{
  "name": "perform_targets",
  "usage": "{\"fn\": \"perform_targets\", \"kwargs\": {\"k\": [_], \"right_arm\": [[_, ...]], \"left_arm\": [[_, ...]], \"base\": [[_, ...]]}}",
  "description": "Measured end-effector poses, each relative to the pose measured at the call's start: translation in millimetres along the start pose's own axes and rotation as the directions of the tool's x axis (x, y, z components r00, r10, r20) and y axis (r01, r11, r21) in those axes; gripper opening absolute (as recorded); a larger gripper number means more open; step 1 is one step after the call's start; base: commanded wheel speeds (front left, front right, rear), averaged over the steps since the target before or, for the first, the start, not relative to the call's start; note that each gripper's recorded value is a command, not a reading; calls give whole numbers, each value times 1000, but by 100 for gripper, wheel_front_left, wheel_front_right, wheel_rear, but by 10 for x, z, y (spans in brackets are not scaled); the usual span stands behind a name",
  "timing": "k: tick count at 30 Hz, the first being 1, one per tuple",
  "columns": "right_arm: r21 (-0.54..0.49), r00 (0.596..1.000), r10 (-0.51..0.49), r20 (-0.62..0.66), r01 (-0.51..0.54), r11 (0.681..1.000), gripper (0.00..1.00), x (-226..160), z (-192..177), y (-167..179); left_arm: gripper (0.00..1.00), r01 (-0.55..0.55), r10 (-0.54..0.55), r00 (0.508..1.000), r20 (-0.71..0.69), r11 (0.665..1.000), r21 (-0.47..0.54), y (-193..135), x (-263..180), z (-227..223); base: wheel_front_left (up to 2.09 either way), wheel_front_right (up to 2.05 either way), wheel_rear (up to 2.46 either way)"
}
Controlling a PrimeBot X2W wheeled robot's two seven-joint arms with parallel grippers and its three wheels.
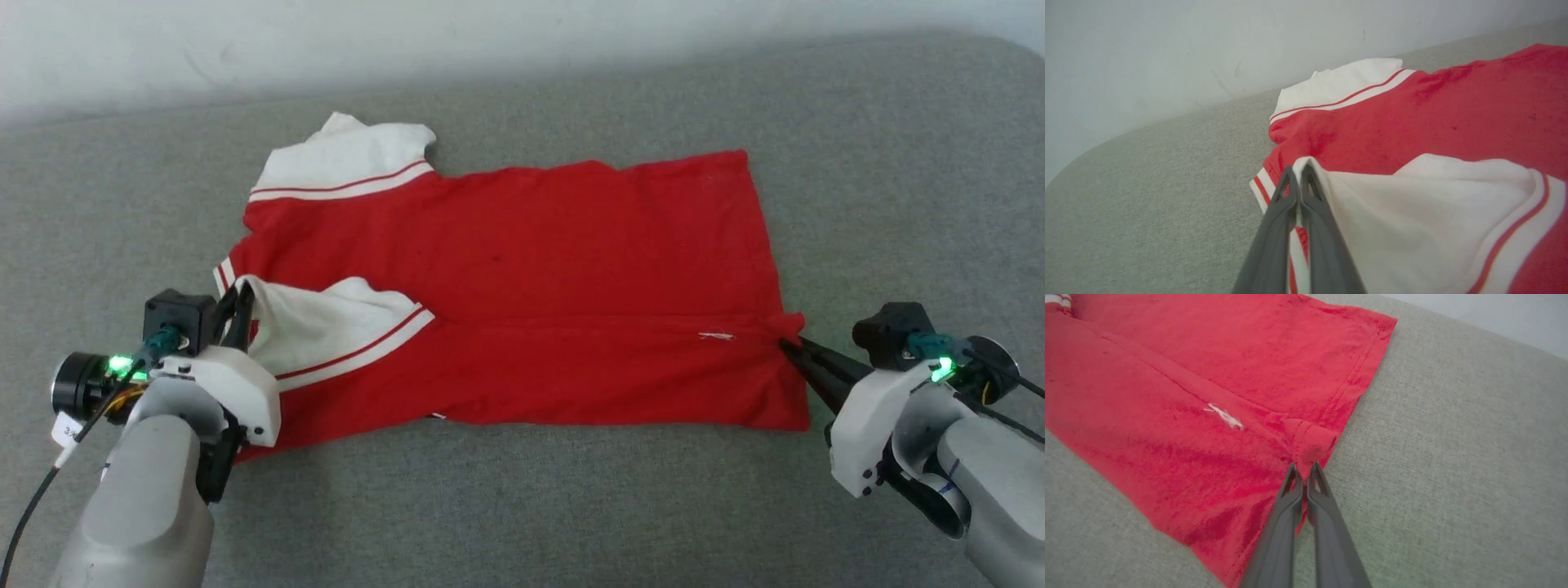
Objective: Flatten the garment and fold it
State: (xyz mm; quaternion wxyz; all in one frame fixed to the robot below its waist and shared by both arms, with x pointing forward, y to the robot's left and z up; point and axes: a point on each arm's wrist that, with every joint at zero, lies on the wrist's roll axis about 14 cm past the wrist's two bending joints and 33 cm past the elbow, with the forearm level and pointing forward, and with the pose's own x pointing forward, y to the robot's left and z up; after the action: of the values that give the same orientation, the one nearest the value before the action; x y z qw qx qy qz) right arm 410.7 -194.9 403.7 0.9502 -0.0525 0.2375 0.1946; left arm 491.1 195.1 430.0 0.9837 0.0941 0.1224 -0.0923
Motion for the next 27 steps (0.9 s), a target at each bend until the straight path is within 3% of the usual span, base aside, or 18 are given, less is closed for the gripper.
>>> {"fn": "perform_targets", "kwargs": {"k": [4,8,9,10,11,12,17,24,27], "right_arm": [[1,998,2,-61,-2,1000,0,64,-145,-17],[7,997,7,-81,-7,1000,0,65,-171,-2],[10,997,7,-82,-7,1000,7,56,-171,2],[10,997,6,-79,-5,1000,34,47,-161,2],[12,997,3,-72,-2,1000,64,38,-139,-3],[12,998,0,-67,0,1000,100,27,-119,-7],[-8,1000,-13,28,13,1000,100,-47,163,-54],[-42,992,-19,126,24,999,100,-232,523,-93],[-46,993,-14,119,20,999,100,-296,526,-65]], "left_arm": [[0,21,-21,991,-130,1000,-3,-30,24,-406],[0,32,-34,985,-172,999,-15,-47,54,-488],[0,32,-35,983,-178,999,-18,-49,47,-496],[0,32,-35,983,-180,999,-21,-54,43,-491],[29,33,-38,983,-180,999,-26,-59,34,-482],[100,31,-36,983,-179,999,-34,-56,20,-473],[100,25,-27,988,-154,1000,-14,7,-77,-362],[100,26,-21,997,-75,998,65,241,-107,214],[100,49,-38,990,-135,996,80,287,-159,315]], "base": [[0,0,0],[0,0,0],[0,0,0],[0,0,0],[0,0,0],[0,0,0],[0,0,0],[0,0,0],[0,0,0]]}}
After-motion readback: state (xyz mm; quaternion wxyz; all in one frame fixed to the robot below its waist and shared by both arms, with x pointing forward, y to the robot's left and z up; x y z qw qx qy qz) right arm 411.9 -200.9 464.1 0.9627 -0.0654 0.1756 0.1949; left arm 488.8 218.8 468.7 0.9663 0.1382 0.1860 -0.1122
